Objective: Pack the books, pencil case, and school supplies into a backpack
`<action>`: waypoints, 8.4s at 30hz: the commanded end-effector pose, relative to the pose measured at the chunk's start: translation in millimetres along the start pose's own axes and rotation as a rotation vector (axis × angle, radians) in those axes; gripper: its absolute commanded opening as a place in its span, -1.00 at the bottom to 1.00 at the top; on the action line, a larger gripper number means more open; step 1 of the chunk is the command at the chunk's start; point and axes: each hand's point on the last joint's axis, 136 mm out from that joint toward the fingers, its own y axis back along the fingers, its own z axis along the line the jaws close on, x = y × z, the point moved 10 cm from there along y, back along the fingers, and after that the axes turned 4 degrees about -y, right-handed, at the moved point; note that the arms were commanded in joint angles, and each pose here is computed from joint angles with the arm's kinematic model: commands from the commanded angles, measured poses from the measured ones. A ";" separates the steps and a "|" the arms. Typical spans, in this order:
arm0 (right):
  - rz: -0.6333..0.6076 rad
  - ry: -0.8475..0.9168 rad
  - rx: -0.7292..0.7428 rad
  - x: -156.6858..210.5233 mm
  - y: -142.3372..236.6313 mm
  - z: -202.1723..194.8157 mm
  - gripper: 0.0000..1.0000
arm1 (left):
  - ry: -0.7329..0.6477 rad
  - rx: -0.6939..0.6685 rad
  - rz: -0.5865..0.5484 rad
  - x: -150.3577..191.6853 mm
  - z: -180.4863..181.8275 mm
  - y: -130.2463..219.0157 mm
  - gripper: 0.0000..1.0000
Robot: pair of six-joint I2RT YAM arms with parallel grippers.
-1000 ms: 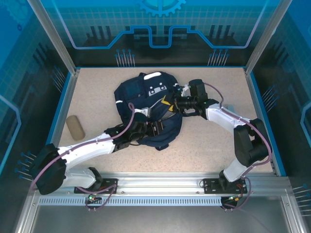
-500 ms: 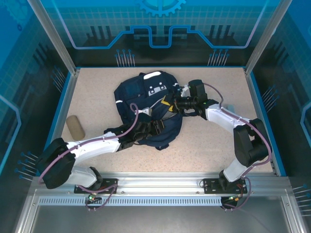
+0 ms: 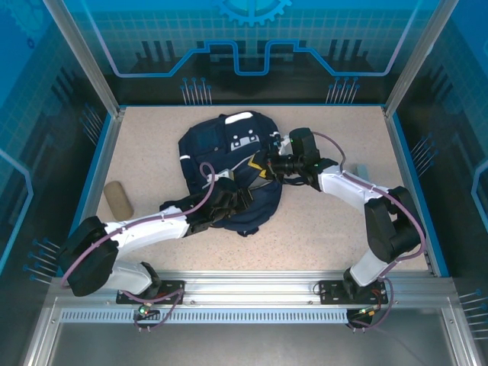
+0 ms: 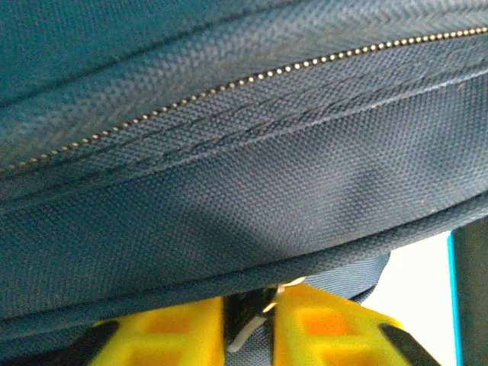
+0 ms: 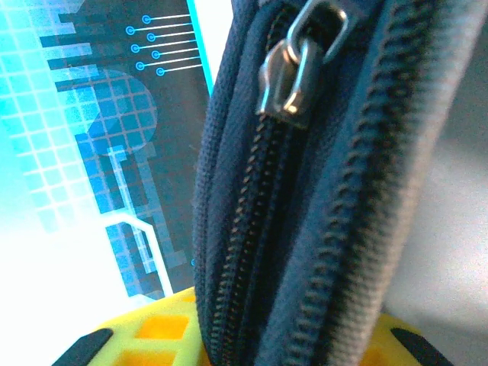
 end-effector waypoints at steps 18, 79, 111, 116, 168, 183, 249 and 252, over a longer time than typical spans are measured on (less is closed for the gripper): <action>-0.200 0.078 0.102 -14.1 51.4 -2.0 -0.77 | -0.175 -0.397 -0.072 -3.2 56.9 39.2 -1.00; -0.315 0.107 0.384 41.4 68.0 -19.0 -1.00 | -0.339 -0.302 0.029 -61.0 72.5 11.3 -1.00; 0.009 0.339 0.354 47.8 10.7 5.0 -0.98 | -0.225 -0.351 -0.047 -131.7 131.0 0.3 -1.00; 0.050 0.344 0.345 47.5 -3.2 8.6 -0.80 | -0.164 -0.382 -0.051 -129.9 142.7 10.1 -0.53; -0.328 0.102 1.337 -152.3 200.3 -141.7 0.90 | -0.044 -0.370 -0.165 -119.6 125.2 111.5 0.97; -0.185 0.162 1.244 -137.7 168.4 -139.5 -0.09 | -0.044 -0.368 -0.159 -118.9 127.2 110.9 0.98; -0.211 0.437 0.709 -24.5 131.9 -32.3 -0.50 | -1.239 -0.209 0.482 -57.6 -12.2 -62.3 0.43; -0.210 0.431 0.704 -24.3 132.0 -33.6 -0.50 | -1.269 -0.268 0.468 -63.8 -12.6 -71.5 0.19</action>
